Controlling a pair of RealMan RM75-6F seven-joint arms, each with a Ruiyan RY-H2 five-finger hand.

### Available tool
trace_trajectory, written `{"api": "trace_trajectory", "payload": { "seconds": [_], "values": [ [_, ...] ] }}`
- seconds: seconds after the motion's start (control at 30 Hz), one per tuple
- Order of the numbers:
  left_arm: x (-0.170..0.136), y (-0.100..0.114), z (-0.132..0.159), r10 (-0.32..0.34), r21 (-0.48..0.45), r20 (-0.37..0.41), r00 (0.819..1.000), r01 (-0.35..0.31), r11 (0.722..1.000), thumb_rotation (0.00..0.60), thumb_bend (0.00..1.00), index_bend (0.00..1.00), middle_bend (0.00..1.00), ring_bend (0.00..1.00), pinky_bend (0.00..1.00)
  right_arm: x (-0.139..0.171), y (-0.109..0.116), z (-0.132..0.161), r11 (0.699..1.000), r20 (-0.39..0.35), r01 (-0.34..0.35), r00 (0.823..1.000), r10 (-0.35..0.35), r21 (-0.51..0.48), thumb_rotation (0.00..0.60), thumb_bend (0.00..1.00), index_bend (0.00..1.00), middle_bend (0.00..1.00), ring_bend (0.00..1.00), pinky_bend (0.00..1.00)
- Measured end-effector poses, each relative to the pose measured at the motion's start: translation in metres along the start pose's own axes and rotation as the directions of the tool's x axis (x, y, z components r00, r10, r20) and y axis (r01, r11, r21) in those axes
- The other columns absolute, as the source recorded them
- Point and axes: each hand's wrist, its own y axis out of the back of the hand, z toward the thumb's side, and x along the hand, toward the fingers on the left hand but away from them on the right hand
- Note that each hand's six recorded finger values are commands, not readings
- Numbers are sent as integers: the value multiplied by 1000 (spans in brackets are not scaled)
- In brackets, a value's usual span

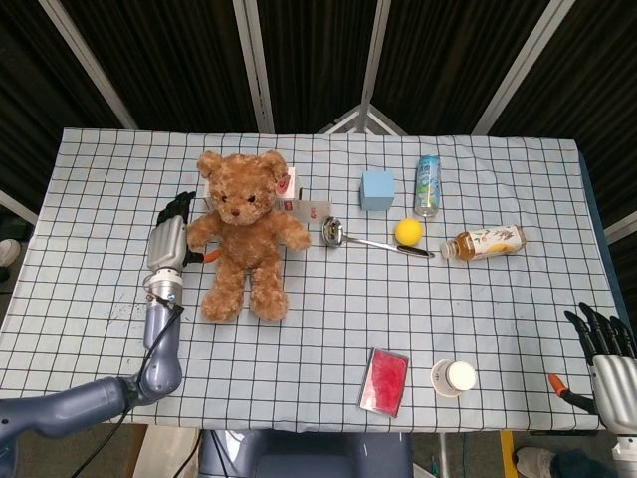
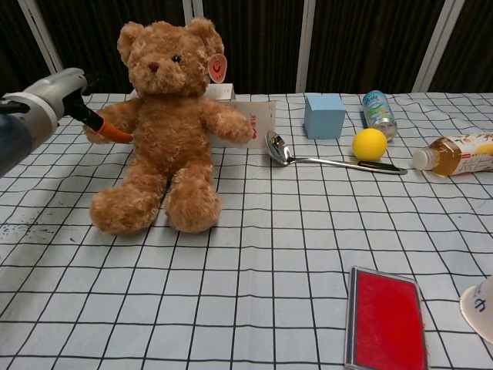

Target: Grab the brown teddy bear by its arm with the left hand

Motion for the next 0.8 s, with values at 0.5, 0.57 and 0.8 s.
{"api": "trace_trajectory", "payload": {
  "seconds": [0.5, 0.57, 0.8],
  "values": [
    [-190, 157, -151, 208, 327, -215, 954, -130, 936, 600, 246, 124, 0, 0, 0, 7, 10, 7, 999, -19, 31, 999, -31, -16, 600, 218, 117, 62, 76, 0],
    [-214, 170, -172, 261, 342, -240, 935, -170, 924, 600, 256, 123, 0, 0, 0, 7, 11, 7, 999, -19, 33, 999, -34, -13, 600, 217, 117, 61, 76, 0],
    [-248, 185, -214, 292, 409, -214, 932, -186, 893, 600, 262, 131, 0, 0, 0, 9, 16, 7, 998, -20, 58, 998, -58, -8, 600, 218, 117, 61, 75, 0]
  ]
}}
